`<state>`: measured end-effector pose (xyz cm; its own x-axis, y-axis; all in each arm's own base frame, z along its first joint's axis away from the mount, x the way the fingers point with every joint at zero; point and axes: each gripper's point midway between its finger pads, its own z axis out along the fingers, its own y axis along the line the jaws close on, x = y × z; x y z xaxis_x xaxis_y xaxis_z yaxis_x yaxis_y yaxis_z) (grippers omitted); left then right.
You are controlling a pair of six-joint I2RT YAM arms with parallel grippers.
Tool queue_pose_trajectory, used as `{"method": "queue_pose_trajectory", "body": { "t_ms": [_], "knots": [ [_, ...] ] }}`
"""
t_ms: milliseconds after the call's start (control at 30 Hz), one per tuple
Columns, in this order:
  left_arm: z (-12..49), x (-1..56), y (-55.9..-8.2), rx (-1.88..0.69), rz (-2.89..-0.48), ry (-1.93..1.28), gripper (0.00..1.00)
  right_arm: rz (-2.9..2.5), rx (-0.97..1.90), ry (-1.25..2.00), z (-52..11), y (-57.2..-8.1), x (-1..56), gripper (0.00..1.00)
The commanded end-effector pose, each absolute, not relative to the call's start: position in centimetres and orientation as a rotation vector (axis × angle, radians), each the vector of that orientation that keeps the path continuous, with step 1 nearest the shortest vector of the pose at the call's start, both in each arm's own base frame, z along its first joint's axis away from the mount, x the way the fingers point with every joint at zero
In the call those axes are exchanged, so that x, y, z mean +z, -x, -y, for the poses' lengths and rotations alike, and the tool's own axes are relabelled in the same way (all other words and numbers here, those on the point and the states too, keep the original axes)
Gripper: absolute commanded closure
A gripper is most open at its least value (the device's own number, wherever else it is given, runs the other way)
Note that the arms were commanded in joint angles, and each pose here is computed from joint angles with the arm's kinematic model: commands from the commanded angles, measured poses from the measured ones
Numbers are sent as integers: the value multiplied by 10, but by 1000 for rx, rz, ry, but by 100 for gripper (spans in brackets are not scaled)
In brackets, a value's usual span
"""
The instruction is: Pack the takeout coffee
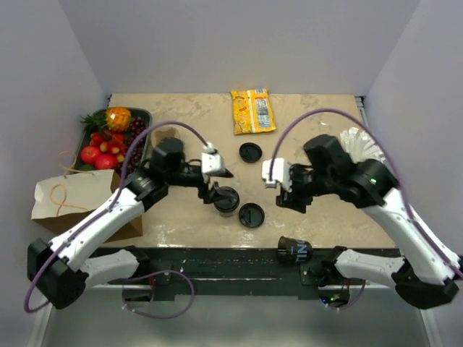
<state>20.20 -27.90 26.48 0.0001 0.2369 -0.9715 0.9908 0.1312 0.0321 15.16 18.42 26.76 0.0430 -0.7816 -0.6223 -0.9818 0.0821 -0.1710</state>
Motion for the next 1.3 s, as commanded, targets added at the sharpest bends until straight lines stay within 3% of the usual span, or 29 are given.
{"method": "queue_pose_trajectory", "body": {
  "t_ms": [0,67,267,767,1033,1267],
  "knots": [
    [335,231,-157,-874,-1156,-1731,34,-1824,167,1091,-135,-208,350,37],
    [352,214,-153,-762,-1039,-1840,34,-1815,-2,842,-99,-231,378,36],
    [396,170,-136,-639,-781,-2001,34,-1806,-86,604,-55,-229,397,30],
    [459,112,-111,-604,-559,-2058,44,-1831,-122,540,-37,-220,377,26],
    [479,98,-104,-628,-539,-2088,53,-1841,-119,512,-33,-215,372,25],
    [484,97,-101,-650,-554,-2085,70,-1863,-108,498,-31,-211,361,25]
  ]
}}
